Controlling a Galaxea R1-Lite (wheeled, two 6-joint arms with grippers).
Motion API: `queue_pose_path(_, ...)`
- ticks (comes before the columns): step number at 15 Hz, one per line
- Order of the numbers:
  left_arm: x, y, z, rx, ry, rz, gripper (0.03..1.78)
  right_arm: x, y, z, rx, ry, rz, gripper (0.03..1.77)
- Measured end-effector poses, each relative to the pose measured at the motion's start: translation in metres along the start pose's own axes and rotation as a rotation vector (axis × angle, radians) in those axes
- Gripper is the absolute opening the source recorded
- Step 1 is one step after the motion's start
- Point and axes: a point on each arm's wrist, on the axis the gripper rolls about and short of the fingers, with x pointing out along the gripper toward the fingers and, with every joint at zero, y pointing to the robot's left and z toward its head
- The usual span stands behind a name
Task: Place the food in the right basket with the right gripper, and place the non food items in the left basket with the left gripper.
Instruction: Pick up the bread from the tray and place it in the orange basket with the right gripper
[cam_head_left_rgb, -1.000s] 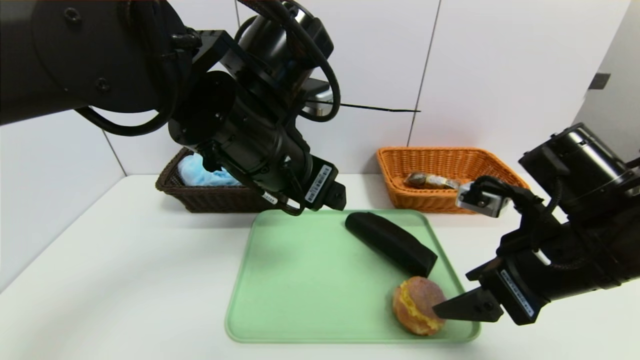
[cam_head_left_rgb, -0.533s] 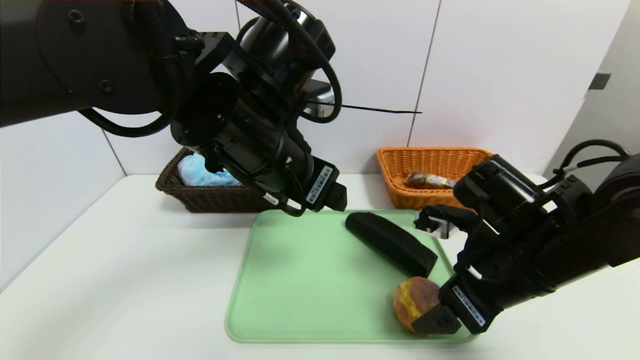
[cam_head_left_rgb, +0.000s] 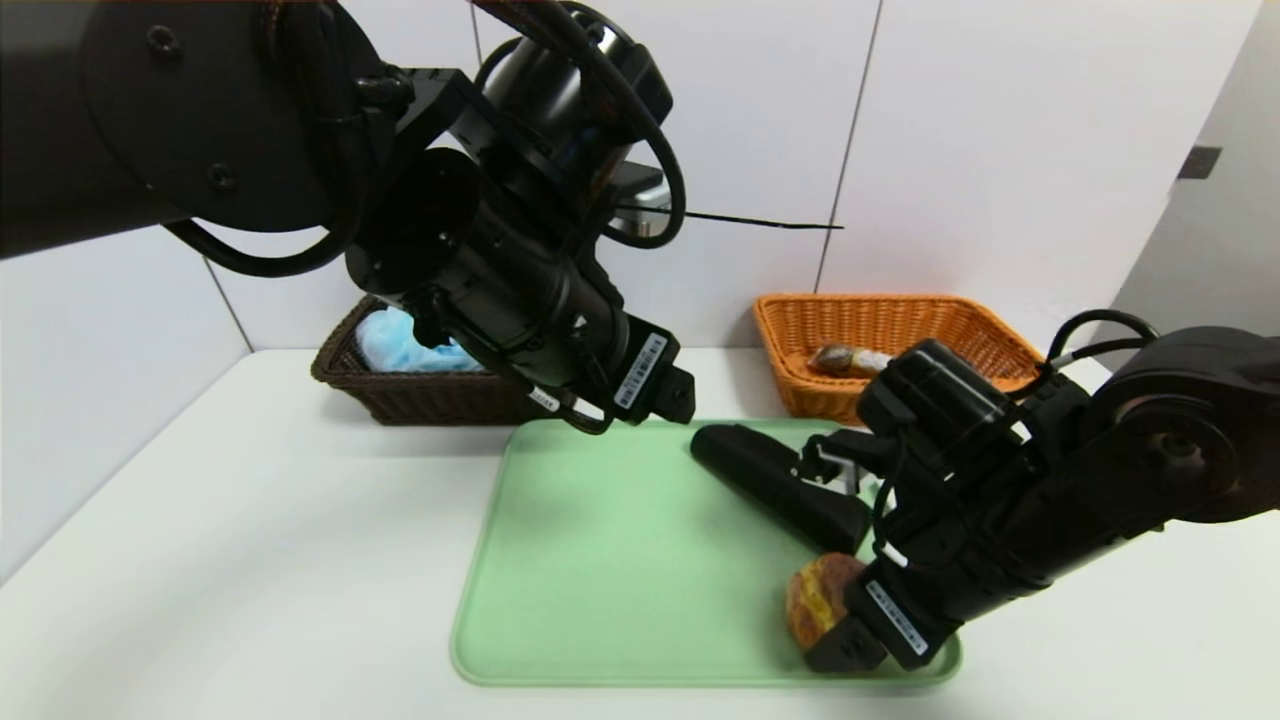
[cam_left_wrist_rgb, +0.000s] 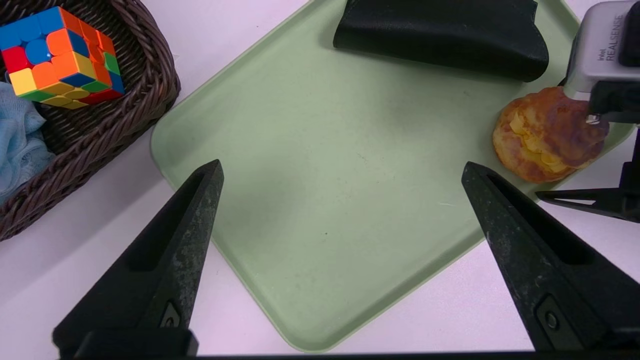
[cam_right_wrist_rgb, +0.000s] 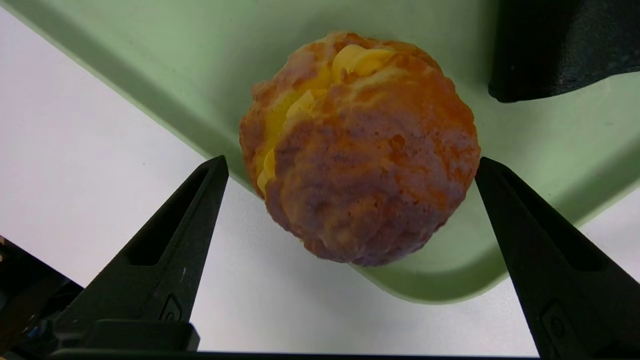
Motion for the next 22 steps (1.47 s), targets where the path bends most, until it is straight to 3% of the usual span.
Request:
queue_pose_path(2, 0.001, 0.000, 0.000, 0.000, 0.001, 0.000, 1.69, 0.003, 0.000, 0.000, 0.001, 0.008, 0.000, 1.70)
queue_pose_path(7, 0.000, -0.001, 0.000, 0.001, -0.001, -0.001, 1.69, 0.004, -0.001, -0.001, 0.015, 0.015, -0.003, 1.03)
queue_pose_path(11, 0.000, -0.001, 0.000, 0.001, -0.001, -0.002, 1.69, -0.006, 0.001, -0.003, 0.012, -0.010, -0.003, 0.75)
queue_pose_path(17, -0.003, 0.000, 0.000, -0.013, -0.007, -0.002, 1.69, -0.070, 0.002, -0.022, 0.015, -0.214, -0.030, 0.73)
queue_pose_path(22, -0.007, 0.000, 0.001, -0.011, -0.015, -0.002, 1.69, -0.124, -0.016, -0.023, 0.080, -0.442, -0.111, 0.72)
